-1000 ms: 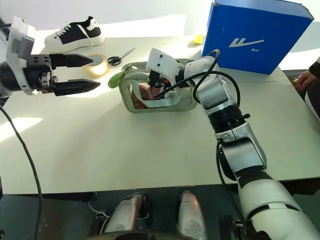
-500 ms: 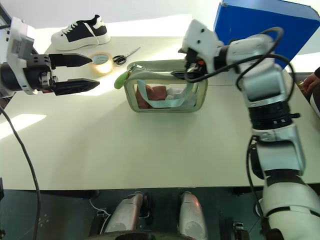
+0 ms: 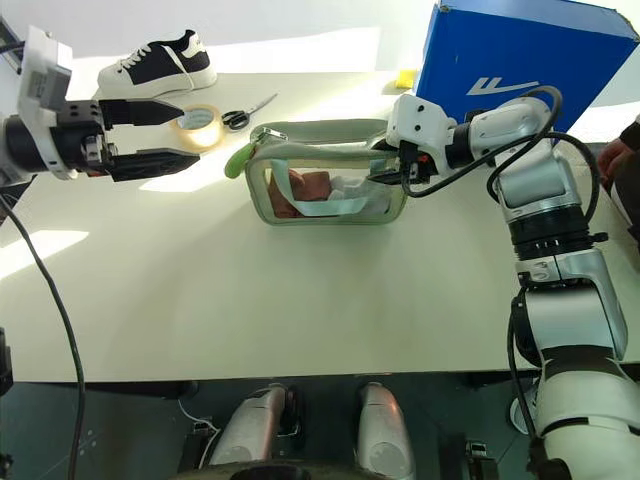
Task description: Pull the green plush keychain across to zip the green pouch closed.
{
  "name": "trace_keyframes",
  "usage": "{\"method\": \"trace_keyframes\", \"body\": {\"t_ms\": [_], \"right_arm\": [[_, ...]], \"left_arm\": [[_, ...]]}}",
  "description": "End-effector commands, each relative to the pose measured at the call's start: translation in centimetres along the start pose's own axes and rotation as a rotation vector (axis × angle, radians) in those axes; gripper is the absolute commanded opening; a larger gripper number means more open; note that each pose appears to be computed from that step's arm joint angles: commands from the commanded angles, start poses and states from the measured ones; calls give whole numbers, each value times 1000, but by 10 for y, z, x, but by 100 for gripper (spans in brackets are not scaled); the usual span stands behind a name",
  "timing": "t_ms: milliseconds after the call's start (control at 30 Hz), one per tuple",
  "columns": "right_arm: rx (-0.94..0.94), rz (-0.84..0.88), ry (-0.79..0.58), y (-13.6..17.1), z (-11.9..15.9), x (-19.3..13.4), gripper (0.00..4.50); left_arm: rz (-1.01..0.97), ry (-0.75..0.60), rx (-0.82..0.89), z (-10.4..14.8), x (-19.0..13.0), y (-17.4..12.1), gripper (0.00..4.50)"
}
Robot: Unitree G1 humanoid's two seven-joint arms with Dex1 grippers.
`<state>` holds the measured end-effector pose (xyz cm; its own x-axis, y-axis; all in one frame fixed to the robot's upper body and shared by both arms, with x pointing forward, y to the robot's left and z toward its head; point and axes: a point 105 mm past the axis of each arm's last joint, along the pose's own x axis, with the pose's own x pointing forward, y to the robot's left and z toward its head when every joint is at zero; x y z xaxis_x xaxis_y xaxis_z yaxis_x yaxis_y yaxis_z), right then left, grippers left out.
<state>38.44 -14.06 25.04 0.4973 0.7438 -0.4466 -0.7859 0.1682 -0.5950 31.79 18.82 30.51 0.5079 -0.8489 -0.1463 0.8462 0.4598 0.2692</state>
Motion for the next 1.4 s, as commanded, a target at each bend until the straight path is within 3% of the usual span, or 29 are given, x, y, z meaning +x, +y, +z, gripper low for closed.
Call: {"method": "trace_keyframes", "body": {"t_ms": [33, 67, 167, 400, 533, 633, 867, 900, 1000, 1167, 1300, 1400], "right_arm": [[-57, -7, -61, 0, 23, -6, 36], [-62, -7, -64, 2, 25, -6, 2], [-92, -27, -58, 6, 25, -5, 2], [-64, -38, -64, 11, 25, -4, 2], [-45, -45, -59, 12, 23, -4, 2], [-34, -51, -59, 12, 23, -5, 0], [-16, -61, -53, 11, 21, -6, 0], [-14, -64, -51, 11, 20, -6, 0], [-14, -68, -43, 11, 18, -7, 0], [-19, -77, -40, 9, 19, -9, 0], [-22, -79, -41, 9, 21, -8, 0], [-20, -80, -42, 9, 21, -7, 0]], "left_arm": [[95, 15, 22, -5, -2, 20, 450], [128, 7, -1, -8, -1, 28, 450], [202, -14, -91, -27, 9, 47, 450], [86, -50, -194, -51, 54, 37, 450], [48, -28, -187, -55, 59, 32, 450], [86, 0, -199, -62, 57, 40, 369], [64, 10, -189, -63, 60, 38, 30], [56, 10, -184, -64, 60, 37, 7], [54, -14, -175, -57, 60, 38, 7], [41, -114, -150, -20, 64, 41, 7], [-36, -107, -37, -7, 92, 26, 7], [-59, -39, 101, -13, 116, 17, 7]]}}
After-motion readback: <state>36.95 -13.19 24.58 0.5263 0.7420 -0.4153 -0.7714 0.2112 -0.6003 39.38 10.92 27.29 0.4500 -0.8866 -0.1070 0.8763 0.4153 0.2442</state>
